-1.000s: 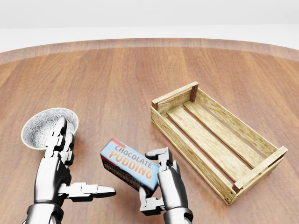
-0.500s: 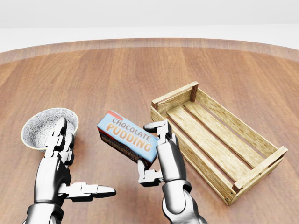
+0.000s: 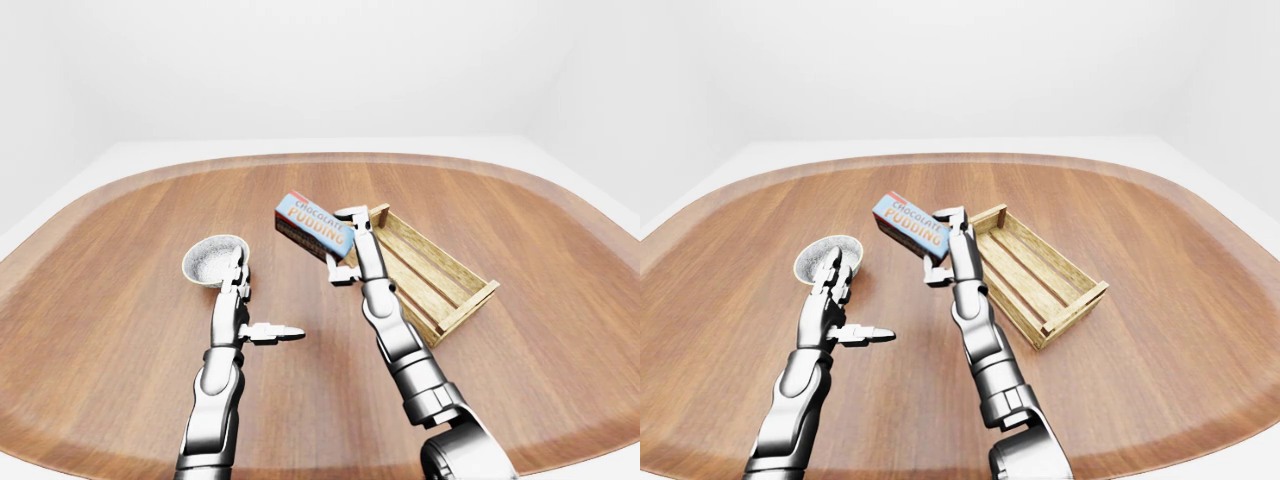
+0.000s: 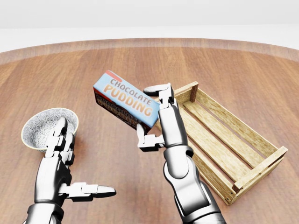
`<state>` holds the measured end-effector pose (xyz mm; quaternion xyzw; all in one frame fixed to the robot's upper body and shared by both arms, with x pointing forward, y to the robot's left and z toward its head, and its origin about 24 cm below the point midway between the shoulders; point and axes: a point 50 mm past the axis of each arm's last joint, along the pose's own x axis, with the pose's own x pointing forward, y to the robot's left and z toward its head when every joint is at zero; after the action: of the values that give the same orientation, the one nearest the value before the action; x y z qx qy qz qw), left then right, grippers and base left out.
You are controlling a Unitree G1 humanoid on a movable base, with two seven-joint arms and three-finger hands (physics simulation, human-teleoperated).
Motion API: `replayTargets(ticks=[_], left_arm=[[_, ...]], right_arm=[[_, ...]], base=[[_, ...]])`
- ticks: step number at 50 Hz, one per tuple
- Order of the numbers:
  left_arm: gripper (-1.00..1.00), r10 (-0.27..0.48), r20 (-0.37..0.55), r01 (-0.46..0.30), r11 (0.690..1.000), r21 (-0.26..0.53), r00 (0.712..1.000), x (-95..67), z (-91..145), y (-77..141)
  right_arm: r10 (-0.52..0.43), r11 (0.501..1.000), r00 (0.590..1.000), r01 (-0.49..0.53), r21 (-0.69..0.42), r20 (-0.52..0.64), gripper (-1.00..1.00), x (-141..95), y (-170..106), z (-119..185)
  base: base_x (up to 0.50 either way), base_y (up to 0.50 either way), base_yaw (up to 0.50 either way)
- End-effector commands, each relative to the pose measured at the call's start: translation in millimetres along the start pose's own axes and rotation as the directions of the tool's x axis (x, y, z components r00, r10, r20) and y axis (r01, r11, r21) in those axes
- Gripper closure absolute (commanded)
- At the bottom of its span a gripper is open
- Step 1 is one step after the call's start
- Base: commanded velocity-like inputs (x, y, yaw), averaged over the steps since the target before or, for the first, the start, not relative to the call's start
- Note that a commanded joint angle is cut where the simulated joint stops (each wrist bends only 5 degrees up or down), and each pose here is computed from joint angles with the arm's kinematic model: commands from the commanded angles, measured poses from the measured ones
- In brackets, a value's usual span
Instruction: Pick up the chocolate pudding and put it in the tray.
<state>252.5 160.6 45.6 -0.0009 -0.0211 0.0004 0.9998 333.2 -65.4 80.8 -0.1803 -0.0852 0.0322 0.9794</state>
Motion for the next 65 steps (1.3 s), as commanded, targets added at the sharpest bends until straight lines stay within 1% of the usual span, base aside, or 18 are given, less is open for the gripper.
replayTargets(ticks=[1, 10, 14, 20, 25, 27, 31, 33, 48, 49, 50, 51, 53, 55, 59, 62, 63, 65], left_arm=[[-1.0, -0.016, -0.011, 0.016, 1.0, -0.017, 1.0, 0.7, -1, -1], [-1.0, -0.018, -0.01, 0.018, 1.0, -0.016, 1.0, 0.4, -4, -1], [-1.0, -0.019, -0.01, 0.019, 1.0, -0.016, 1.0, 0.3, -2, -2], [-1.0, -0.019, -0.01, 0.019, 1.0, -0.016, 1.0, -0.1, -1, -2], [-1.0, -0.02, -0.01, 0.02, 1.0, -0.016, 1.0, -0.3, 0, -2], [-1.0, -0.019, -0.01, 0.019, 1.0, -0.016, 1.0, -0.1, -2, -1], [-1.0, -0.019, -0.01, 0.019, 1.0, -0.017, 1.0, 0.1, -1, -2], [-1.0, -0.019, -0.011, 0.019, 1.0, -0.017, 1.0, 0.1, -1, -2], [-1.0, -0.016, -0.012, 0.015, 1.0, -0.018, 1.0, 1.2, -1, -2], [-1.0, -0.016, -0.012, 0.015, 1.0, -0.018, 1.0, 1.2, -1, -2], [-1.0, -0.016, -0.012, 0.015, 1.0, -0.018, 1.0, 1.2, -1, -2], [-1.0, -0.015, -0.012, 0.015, 1.0, -0.019, 1.0, 1.1, -1, -2], [-1.0, -0.015, -0.012, 0.014, 1.0, -0.019, 1.0, 1.2, -1, -2], [-1.0, -0.015, -0.012, 0.014, 1.0, -0.02, 1.0, 1.4, -2, -1], [-1.0, -0.016, -0.011, 0.016, 1.0, -0.019, 1.0, 1.0, -3, -2], [-1.0, -0.016, -0.01, 0.016, 1.0, -0.019, 1.0, 1.3, -1, -2], [-1.0, -0.017, -0.01, 0.016, 1.0, -0.019, 1.0, 1.2, -1, -2], [-1.0, -0.018, -0.01, 0.017, 1.0, -0.018, 1.0, 1.0, -2, -2]], right_arm=[[-0.031, 0.999, 0.997, 0.03, 0.024, 0.075, 1.0, 18, -9, 25], [-0.06, 0.998, 0.997, 0.061, -0.014, 0.048, 1.0, 39, -17, 28], [-0.068, 0.997, 0.997, 0.069, -0.025, 0.023, 1.0, 47, -22, 27], [-0.105, 0.99, 0.994, 0.102, -0.095, -0.021, 1.0, 63, -33, 26], [-0.097, 0.991, 0.995, 0.094, -0.094, -0.034, 1.0, 73, -39, 33], [-0.099, 0.989, 0.994, 0.093, -0.118, -0.046, 1.0, 76, -42, 33], [-0.103, 0.985, 0.99, 0.088, -0.15, -0.098, 1.0, 75, -42, 21], [-0.096, 0.988, 0.992, 0.085, -0.132, -0.084, 1.0, 80, -46, 30], [-0.108, 0.986, 0.992, 0.098, -0.132, -0.069, 1.0, 93, -62, 49], [-0.109, 0.986, 0.991, 0.099, -0.131, -0.073, 1.0, 93, -62, 48], [-0.116, 0.985, 0.988, 0.101, -0.142, -0.099, 1.0, 90, -60, 40], [-0.117, 0.986, 0.991, 0.107, -0.128, -0.071, 1.0, 95, -64, 51], [-0.126, 0.984, 0.989, 0.114, -0.134, -0.081, 1.0, 94, -65, 48], [-0.131, 0.984, 0.99, 0.122, -0.13, -0.061, 1.0, 98, -70, 57], [-0.14, 0.983, 0.989, 0.133, -0.127, -0.051, 1.0, 100, -75, 62], [-0.145, 0.982, 0.988, 0.137, -0.132, -0.052, 1.0, 101, -77, 63], [-0.149, 0.981, 0.986, 0.139, -0.138, -0.07, 1.0, 99, -76, 56], [-0.159, 0.979, 0.985, 0.149, -0.139, -0.063, 1.0, 101, -82, 59]], base=[[0.0, 0.0, 0.0], [0.0, 0.0, 0.0], [0.0, 0.0, 0.0], [0.0, 0.0, 0.0], [0.0, 0.0, 0.0], [0.0, 0.0, 0.0], [0.0, 0.0, 0.0], [0.0, 0.0, 0.0], [0.0, 0.0, 0.0], [0.0, 0.0, 0.0], [0.0, 0.0, 0.0], [0.0, 0.0, 0.0], [0.0, 0.0, 0.0], [0.0, 0.0, 0.0], [0.0, 0.0, 0.0], [0.0, 0.0, 0.0], [0.0, 0.0, 0.0], [0.0, 0.0, 0.0]])
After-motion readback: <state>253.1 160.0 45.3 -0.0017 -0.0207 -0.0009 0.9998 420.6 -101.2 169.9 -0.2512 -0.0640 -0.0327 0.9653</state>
